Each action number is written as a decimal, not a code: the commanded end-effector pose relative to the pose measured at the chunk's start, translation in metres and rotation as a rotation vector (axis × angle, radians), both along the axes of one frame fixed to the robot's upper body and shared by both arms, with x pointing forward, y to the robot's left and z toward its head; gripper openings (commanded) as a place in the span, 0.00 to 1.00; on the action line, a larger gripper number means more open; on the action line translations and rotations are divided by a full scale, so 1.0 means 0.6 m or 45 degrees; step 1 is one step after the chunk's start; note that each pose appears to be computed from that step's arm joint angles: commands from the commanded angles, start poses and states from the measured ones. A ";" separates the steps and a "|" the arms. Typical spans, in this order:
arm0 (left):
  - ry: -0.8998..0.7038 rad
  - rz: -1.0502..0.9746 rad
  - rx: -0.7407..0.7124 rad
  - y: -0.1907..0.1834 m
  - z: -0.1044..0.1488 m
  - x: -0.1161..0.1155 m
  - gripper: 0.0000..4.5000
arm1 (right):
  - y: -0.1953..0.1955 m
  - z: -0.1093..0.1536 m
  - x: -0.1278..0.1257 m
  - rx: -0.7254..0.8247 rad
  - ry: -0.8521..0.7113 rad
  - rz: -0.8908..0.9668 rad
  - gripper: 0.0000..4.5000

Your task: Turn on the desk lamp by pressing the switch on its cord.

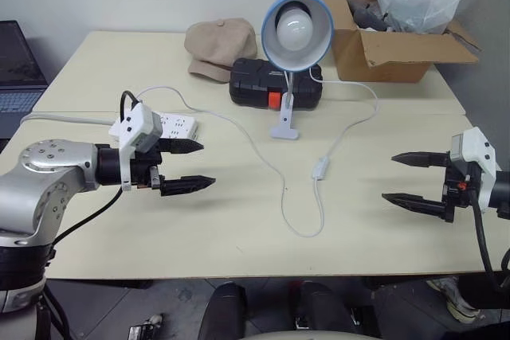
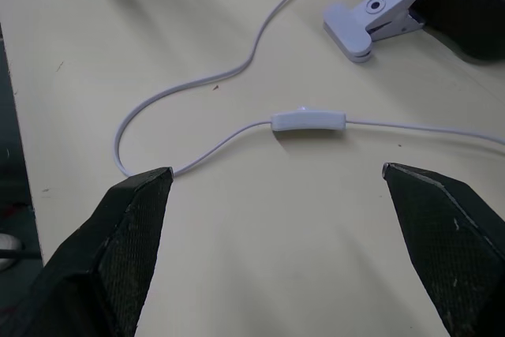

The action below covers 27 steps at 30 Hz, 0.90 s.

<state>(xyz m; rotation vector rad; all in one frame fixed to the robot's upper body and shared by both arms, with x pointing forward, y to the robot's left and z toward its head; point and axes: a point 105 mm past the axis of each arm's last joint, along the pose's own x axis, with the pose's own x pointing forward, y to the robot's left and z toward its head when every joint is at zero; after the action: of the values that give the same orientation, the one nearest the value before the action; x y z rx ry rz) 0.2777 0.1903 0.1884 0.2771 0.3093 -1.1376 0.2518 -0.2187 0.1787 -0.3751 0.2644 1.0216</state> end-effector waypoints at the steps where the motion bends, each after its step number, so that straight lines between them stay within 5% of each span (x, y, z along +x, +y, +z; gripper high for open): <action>1: -0.005 -0.017 0.047 0.008 -0.007 -0.005 1.00 | 0.004 0.006 0.001 -0.002 -0.040 0.012 1.00; 27: -0.034 0.011 -0.113 -0.010 0.009 -0.003 1.00 | 0.009 -0.010 0.019 0.052 0.051 -0.164 1.00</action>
<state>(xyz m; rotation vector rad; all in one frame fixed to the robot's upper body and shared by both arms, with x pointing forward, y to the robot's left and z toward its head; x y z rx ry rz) 0.2777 0.1906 0.1807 0.2072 0.2872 -1.1071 0.2635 -0.2189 0.1651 -0.2727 0.3111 0.9221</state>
